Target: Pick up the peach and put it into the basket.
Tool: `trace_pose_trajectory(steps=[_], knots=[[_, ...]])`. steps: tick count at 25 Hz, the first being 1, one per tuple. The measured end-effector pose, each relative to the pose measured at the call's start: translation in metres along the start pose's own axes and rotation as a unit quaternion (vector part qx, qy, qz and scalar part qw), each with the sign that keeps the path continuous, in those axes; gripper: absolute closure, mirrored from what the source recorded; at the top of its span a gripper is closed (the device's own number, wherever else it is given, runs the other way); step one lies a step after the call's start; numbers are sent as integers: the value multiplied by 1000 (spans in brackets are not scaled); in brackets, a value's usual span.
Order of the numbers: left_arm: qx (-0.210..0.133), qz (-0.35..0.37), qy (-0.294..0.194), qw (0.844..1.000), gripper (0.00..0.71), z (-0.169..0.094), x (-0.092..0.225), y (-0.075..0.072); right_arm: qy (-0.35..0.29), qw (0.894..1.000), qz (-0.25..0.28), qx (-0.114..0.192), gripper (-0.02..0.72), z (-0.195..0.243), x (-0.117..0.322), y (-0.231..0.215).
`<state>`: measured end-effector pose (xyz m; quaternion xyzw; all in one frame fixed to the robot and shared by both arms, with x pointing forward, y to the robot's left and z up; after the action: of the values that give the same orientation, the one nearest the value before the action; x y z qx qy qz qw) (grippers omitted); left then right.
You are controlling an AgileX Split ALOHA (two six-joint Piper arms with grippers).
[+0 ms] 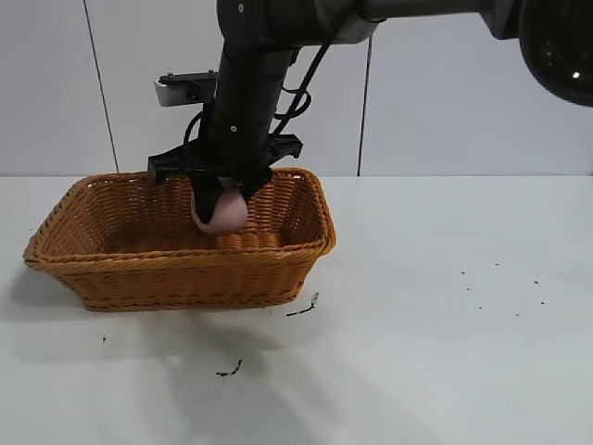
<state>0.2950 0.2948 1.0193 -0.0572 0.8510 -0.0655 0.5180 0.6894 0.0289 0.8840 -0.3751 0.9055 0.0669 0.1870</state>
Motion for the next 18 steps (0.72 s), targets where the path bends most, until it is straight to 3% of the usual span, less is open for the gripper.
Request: trace_pose_trajectory(steps=[4, 10, 18], knots=[[0, 0, 0, 1000, 17, 0, 0, 0, -25, 1000, -5, 11, 16, -43, -13, -3], [0, 0, 0, 1000, 17, 0, 0, 0, -57, 996, 11, 65, 8, -106, -24, -46], [0, 0, 0, 1000, 17, 0, 0, 0, -33, 985, 126, 116, 8, -129, 23, -168]])
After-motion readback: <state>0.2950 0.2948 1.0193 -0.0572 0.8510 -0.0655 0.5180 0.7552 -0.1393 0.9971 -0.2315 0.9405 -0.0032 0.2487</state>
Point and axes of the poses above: a point on each arm's last joint axis where the gripper is mounted, z pointing out along that axis toward the gripper, y along the wrist's bending axis when the last joint is at zero, x = y × z, the point moved 7 cm from there along z, pointing out along that axis toward the gripper, and after that the axes turned 9 degrees about -z, right-handed, at the moved point
